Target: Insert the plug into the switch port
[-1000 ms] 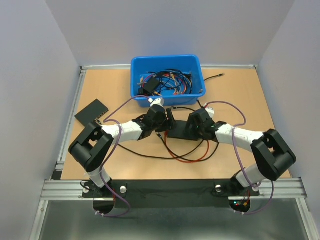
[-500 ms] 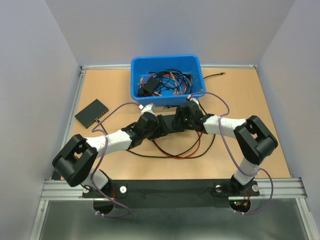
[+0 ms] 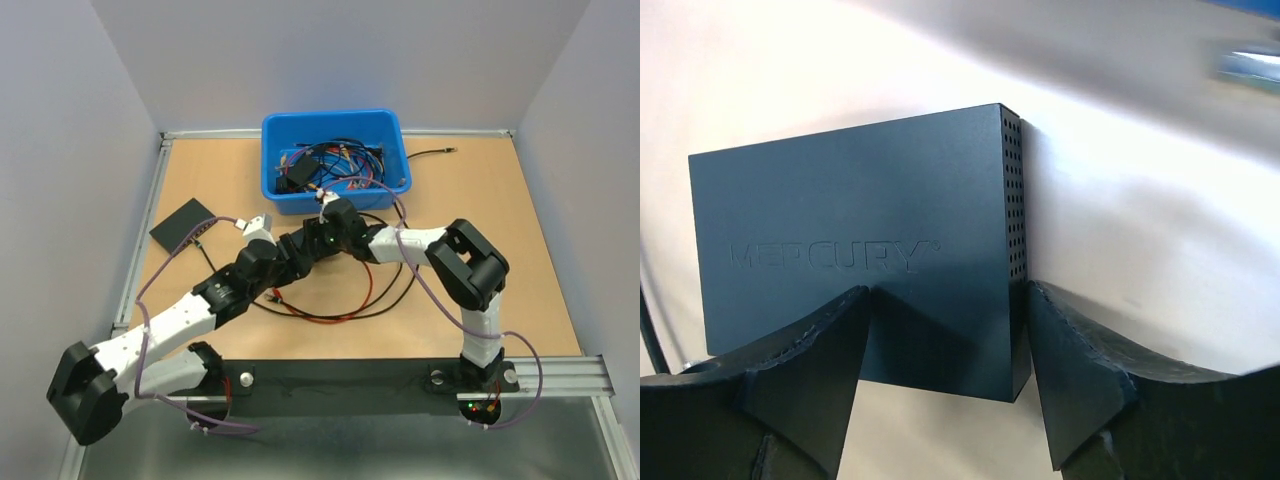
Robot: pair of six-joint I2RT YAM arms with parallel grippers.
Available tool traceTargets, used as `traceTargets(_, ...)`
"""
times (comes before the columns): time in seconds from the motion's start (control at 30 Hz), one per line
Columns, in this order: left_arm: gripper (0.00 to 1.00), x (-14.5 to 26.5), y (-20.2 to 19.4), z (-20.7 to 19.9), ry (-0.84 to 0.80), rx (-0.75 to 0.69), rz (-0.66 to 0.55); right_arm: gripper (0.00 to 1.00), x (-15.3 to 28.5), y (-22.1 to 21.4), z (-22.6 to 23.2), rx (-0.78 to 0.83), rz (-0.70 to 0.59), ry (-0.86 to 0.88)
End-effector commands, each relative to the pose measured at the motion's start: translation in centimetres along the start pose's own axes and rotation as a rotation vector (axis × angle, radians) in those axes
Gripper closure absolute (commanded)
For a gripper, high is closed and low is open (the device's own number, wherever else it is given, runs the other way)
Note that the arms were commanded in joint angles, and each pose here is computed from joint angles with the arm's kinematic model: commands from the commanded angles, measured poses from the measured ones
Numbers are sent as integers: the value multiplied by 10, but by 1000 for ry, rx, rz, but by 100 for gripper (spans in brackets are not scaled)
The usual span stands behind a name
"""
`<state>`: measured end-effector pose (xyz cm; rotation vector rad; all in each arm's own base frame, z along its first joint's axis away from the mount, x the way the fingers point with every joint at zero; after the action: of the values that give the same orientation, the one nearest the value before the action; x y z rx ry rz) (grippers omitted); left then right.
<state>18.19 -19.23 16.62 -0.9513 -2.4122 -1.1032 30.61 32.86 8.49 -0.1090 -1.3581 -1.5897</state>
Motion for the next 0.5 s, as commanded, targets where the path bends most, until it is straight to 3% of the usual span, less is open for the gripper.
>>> traceTargets(0.0, 26, 21, 9, 17, 84, 18, -89, 32, -16, -17, 22, 110, 68, 101)
traceTargets(0.07, 24, 26, 15, 25, 126, 18, -152, 27, -18, -16, 31, 151, 60, 123)
traceTargets(0.23, 23, 25, 13, 37, 151, 22, -172, 15, -8, 6, 39, 209, -17, 97)
traceTargets(0.47, 23, 14, 4, 54, 173, 64, -201, 12, 45, 48, 54, 221, -167, 80)
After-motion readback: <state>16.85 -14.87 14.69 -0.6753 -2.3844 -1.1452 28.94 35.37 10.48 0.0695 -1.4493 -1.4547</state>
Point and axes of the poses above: each gripper's point midway between its finger pads, its own x axis back along the fingers, its own z axis along the line the jaws close on, y = z × x, the point moved 7 cm from there along x, back along the fingers, and after that the axes turned 4 degrees about x, right-handed, at the moved point
